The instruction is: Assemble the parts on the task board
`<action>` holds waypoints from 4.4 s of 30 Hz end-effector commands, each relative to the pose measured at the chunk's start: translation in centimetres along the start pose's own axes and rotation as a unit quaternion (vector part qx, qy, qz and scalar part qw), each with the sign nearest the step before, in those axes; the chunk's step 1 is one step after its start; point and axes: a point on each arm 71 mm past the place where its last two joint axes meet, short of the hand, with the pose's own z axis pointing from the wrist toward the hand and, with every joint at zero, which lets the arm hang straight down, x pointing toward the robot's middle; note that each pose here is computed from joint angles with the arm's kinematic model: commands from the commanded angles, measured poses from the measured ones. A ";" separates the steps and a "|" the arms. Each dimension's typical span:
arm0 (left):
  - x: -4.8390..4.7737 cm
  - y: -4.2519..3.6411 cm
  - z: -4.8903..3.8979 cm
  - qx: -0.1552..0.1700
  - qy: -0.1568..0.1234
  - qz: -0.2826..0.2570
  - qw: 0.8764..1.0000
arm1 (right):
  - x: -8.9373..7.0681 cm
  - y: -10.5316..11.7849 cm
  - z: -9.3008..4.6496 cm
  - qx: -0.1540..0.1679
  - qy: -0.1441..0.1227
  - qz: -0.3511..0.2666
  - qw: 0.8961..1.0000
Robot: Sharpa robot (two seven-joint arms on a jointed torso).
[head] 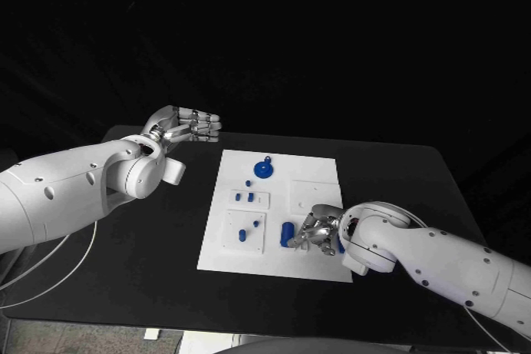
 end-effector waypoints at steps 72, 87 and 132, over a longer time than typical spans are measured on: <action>-0.23 0.31 -0.56 -0.004 0.011 -0.003 1.000 | -8.0 -9.2 -3.8 0.127 -0.097 -0.043 0.986; -0.26 0.54 -0.73 -0.009 0.014 -0.002 1.000 | -5.9 -9.6 -2.6 0.163 -0.067 -0.081 0.981; -0.46 0.73 -0.91 -0.016 0.019 -0.001 1.000 | -3.7 -10.4 -0.8 0.142 -0.072 -0.030 0.987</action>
